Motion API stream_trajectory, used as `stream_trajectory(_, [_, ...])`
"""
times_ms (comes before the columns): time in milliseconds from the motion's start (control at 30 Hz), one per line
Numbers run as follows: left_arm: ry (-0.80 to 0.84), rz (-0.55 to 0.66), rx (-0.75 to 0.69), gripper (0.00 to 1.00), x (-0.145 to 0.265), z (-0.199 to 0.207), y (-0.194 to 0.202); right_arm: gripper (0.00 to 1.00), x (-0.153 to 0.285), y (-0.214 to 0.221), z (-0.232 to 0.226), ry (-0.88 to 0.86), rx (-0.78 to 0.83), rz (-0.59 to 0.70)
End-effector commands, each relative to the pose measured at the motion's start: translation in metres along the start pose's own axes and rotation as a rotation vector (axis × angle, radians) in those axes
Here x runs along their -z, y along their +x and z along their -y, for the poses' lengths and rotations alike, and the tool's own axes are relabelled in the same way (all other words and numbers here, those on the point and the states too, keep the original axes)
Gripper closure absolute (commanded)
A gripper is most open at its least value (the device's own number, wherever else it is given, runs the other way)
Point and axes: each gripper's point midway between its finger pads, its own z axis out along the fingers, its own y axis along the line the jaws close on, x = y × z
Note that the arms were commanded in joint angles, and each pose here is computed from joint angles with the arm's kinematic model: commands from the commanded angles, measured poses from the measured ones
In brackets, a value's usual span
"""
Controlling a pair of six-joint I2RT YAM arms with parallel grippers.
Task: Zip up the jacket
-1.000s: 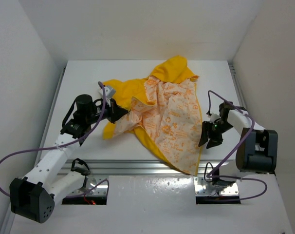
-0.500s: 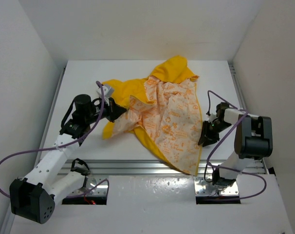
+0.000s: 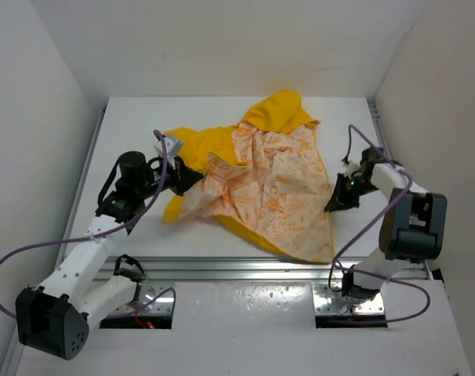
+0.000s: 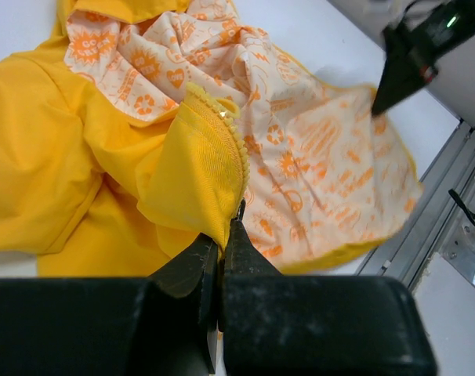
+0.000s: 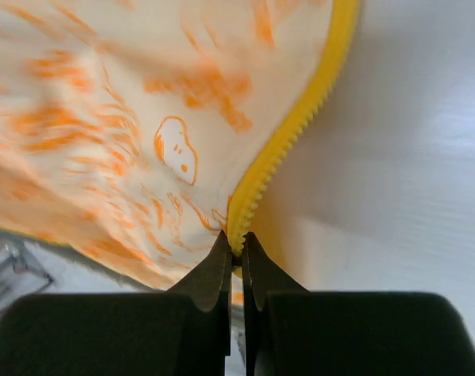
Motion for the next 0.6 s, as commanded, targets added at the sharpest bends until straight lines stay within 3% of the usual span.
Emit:
stream_trajectory(0, [-0.021, 0.069, -0.048, 1.0, 0.006, -0.003, -0.017, 1.0, 0.084, -0.066, -0.024, 0.012, 0.145, 0.271])
stream_trajectory(133, [-0.021, 0.069, -0.048, 1.0, 0.006, -0.004, -0.015, 1.0, 0.142, -0.088, -0.03, 0.08, 0.222, 0.405])
stream_trajectory(233, [-0.03, 0.071, -0.048, 1.0, 0.006, -0.006, -0.015, 1.0, 0.16, -0.091, -0.05, 0.071, 0.27, 0.416])
stream_trajectory(300, [-0.039, 0.08, -0.062, 1.0, 0.005, -0.007, -0.018, 1.0, 0.155, -0.084, -0.07, 0.041, 0.306, 0.371])
stream_trajectory(367, [-0.047, 0.083, -0.063, 1.0, 0.004, -0.01, -0.019, 1.0, 0.13, -0.068, -0.123, -0.03, 0.413, 0.306])
stream_trajectory(433, [-0.047, 0.083, -0.063, 1.0, 0.002, -0.011, -0.021, 1.0, 0.097, -0.035, -0.183, -0.106, 0.56, 0.217])
stream_trajectory(567, [-0.064, 0.113, -0.077, 1.0, 0.004, -0.014, -0.033, 1.0, 0.038, 0.035, -0.25, -0.24, 0.634, -0.036])
